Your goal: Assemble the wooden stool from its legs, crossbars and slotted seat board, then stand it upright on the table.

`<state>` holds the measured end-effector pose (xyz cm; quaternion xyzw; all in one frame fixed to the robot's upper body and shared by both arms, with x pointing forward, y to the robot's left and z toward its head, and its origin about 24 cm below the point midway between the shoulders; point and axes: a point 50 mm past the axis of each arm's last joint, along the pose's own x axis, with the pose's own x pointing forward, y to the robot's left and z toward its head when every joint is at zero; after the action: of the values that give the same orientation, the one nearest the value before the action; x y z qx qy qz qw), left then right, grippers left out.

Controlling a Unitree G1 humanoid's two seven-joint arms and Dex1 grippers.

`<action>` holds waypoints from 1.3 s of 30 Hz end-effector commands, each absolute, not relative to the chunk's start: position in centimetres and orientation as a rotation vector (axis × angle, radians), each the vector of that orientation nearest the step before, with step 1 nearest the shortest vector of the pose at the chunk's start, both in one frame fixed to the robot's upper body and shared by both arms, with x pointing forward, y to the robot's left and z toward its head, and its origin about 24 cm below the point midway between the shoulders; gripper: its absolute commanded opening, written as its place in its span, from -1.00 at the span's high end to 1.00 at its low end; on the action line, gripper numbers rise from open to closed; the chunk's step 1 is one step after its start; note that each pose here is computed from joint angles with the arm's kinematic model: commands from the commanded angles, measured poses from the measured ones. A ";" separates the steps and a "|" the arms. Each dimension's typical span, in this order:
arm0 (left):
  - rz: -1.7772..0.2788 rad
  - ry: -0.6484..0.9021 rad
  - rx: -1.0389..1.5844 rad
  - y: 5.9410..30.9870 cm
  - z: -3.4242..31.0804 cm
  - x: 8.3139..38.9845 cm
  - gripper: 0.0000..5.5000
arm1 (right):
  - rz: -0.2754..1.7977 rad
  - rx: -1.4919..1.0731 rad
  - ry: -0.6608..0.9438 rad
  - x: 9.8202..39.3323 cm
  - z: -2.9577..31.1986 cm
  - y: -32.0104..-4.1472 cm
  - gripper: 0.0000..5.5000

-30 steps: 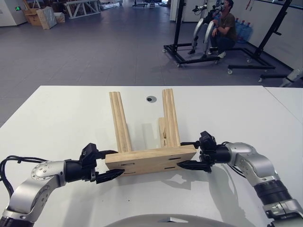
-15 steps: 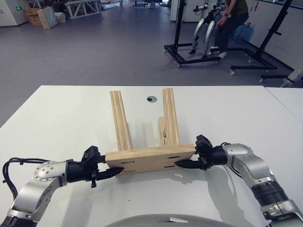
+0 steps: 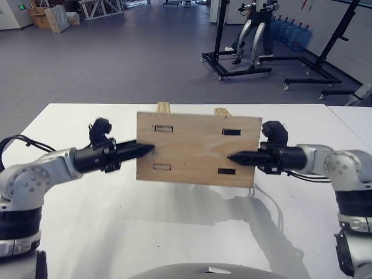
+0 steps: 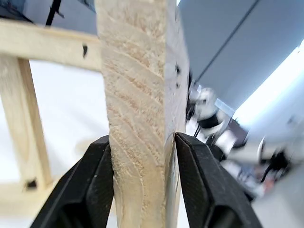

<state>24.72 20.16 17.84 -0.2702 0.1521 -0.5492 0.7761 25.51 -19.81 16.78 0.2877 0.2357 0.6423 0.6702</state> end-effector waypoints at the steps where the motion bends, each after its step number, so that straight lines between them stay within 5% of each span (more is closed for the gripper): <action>1: -0.970 0.406 -0.719 19.8 18.5 27.6 0.37 | 1.600 0.786 0.460 27.1 21.3 -17.1 0.52; 11: -0.554 0.541 -0.898 20.2 16.6 30.0 0.37 | 1.159 0.985 0.552 34.3 24.0 -15.4 0.51; 18: -0.314 0.573 -0.983 19.9 15.9 32.2 0.37 | 0.740 1.198 0.661 38.0 21.5 -14.8 0.51; 29: -0.289 0.603 -0.973 18.6 15.0 33.5 0.38 | 0.566 1.279 0.794 37.9 15.7 -13.8 0.51; 37: -0.283 0.541 -1.078 18.5 14.7 34.8 0.32 | 0.524 1.254 0.668 38.1 13.9 -14.4 0.50; 39: -0.282 0.522 -1.118 18.6 14.7 35.0 0.23 | 0.544 1.269 0.642 38.2 14.3 -14.2 0.28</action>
<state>35.11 19.92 17.53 -0.5256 0.1854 -0.1477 0.8171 38.57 -15.15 16.71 0.5896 0.2472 0.2730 0.7188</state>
